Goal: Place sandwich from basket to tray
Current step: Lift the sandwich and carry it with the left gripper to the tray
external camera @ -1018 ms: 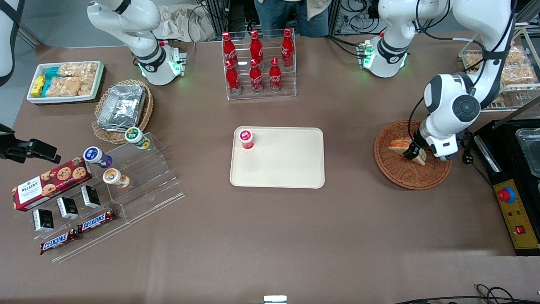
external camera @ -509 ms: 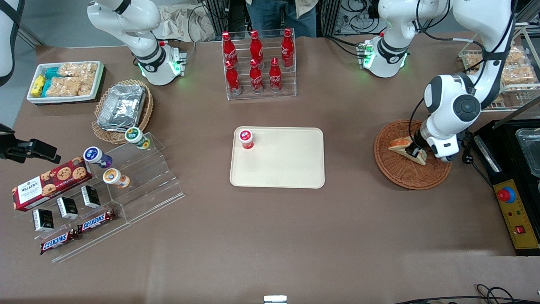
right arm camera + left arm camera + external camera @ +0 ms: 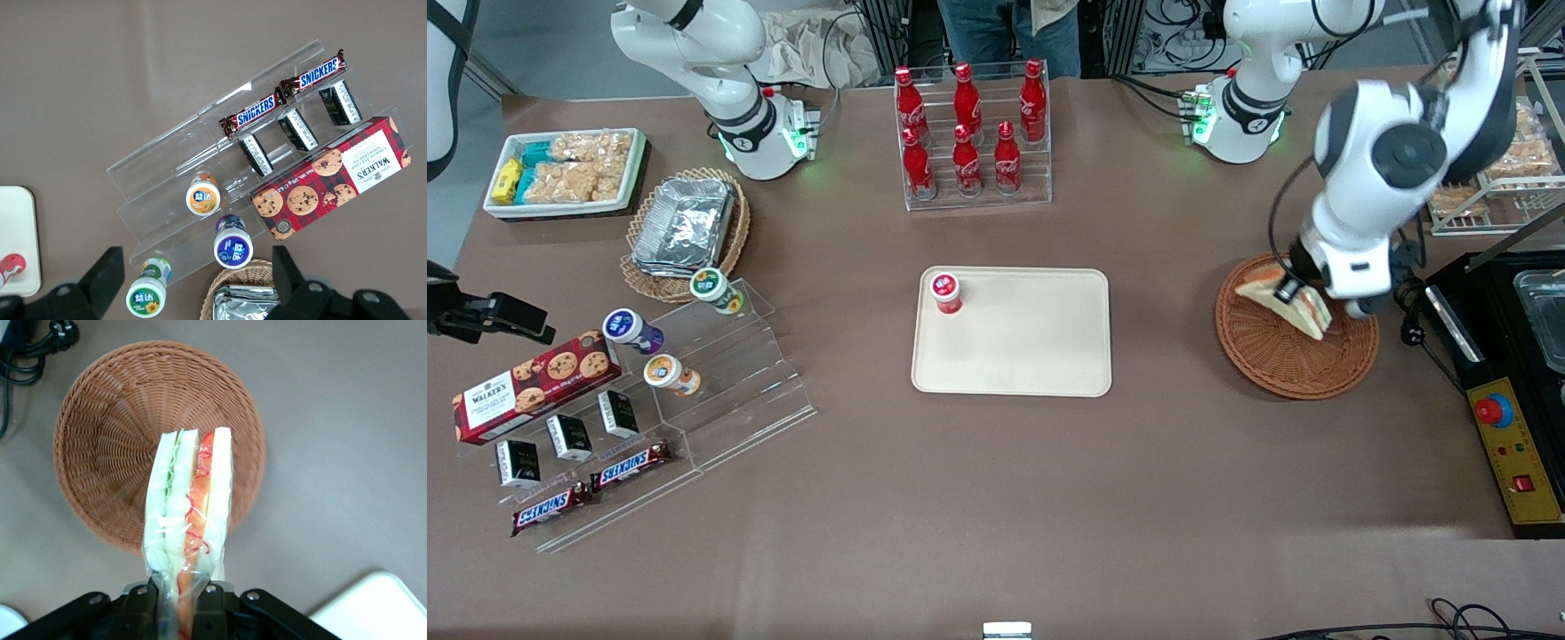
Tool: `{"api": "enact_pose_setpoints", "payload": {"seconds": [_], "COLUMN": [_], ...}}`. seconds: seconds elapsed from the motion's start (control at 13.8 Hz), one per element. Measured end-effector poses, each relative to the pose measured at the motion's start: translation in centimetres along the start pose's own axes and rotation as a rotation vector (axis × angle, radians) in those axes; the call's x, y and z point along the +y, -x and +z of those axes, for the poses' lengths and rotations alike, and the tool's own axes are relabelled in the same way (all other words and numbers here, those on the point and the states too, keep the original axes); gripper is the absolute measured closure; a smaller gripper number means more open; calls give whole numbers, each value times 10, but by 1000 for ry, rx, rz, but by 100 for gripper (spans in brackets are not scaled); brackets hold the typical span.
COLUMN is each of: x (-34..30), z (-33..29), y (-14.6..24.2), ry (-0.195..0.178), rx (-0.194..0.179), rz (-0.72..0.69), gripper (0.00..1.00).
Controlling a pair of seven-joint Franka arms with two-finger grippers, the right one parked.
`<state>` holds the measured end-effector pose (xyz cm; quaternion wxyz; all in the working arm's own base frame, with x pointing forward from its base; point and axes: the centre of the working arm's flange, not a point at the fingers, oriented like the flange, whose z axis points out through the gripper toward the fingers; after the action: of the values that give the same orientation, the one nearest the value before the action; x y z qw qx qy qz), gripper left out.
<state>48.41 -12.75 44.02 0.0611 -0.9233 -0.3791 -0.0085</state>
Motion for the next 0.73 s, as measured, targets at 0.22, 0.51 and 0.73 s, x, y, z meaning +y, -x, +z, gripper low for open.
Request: {"api": "enact_pose_setpoints", "payload": {"seconds": [0.22,0.51,0.73], "x": [50,102,127], "z": [-49,-49,-23], "y": [54,143,192], "ry": [37,59,70], "rx": [35,21,-59], "rz": [139,359,567], "gripper": [80,80,80]}}
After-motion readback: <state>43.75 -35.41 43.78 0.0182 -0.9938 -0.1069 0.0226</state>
